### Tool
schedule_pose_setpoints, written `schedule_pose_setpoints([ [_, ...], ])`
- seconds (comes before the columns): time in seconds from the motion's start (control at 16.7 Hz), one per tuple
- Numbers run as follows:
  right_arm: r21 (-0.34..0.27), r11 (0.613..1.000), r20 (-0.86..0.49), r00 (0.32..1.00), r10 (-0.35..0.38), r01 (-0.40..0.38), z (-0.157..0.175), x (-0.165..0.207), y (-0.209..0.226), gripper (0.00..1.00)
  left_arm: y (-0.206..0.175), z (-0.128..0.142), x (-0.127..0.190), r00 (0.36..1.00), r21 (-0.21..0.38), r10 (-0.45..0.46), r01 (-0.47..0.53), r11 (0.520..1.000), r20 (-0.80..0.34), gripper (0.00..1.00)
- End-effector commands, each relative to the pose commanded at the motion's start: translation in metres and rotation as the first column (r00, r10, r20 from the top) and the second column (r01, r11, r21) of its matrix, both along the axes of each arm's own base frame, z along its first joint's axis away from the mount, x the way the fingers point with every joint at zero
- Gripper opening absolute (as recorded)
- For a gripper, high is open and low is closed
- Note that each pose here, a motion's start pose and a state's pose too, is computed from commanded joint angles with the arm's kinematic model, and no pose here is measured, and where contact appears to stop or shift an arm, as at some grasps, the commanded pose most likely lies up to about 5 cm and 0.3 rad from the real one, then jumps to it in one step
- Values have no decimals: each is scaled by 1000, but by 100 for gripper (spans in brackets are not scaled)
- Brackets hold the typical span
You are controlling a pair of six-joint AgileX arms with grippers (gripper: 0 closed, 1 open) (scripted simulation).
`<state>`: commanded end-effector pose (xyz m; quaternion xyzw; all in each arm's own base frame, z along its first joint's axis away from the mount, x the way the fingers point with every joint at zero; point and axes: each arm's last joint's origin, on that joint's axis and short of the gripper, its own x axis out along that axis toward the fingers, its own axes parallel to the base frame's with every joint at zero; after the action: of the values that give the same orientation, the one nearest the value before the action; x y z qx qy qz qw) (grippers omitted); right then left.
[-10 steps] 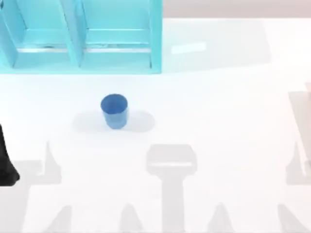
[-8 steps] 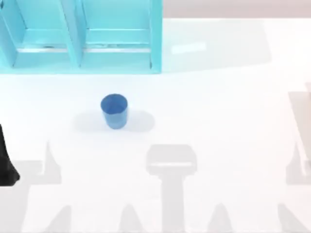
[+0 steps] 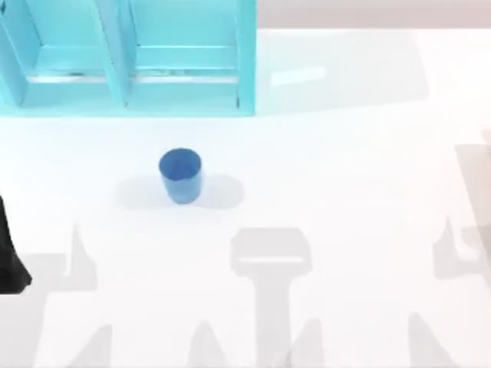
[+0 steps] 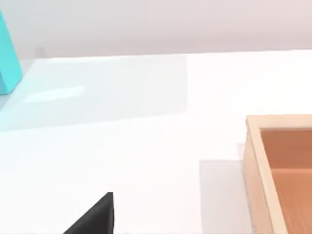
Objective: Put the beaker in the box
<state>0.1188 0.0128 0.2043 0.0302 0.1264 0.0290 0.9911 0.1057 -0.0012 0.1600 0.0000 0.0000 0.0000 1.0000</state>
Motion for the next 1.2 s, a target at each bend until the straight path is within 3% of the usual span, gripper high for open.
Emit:
schedule_pose_setpoints([
  [0.36,46,998,-332,942,56,-43,71,57,41,100,0,0,0,1000,0,0,0,1000,0,100],
  [0.66,43,998,-549,833,68,-54,111,132,118,100,0,0,0,1000,0,0,0,1000,0,100],
  [0.9,20,999,-650,758,48,-46,114,185,200,100,0,0,0,1000,0,0,0,1000,0,100],
  [1.2,-11,1000,-720,694,10,-26,85,216,297,100,0,0,0,1000,0,0,0,1000,0,100],
])
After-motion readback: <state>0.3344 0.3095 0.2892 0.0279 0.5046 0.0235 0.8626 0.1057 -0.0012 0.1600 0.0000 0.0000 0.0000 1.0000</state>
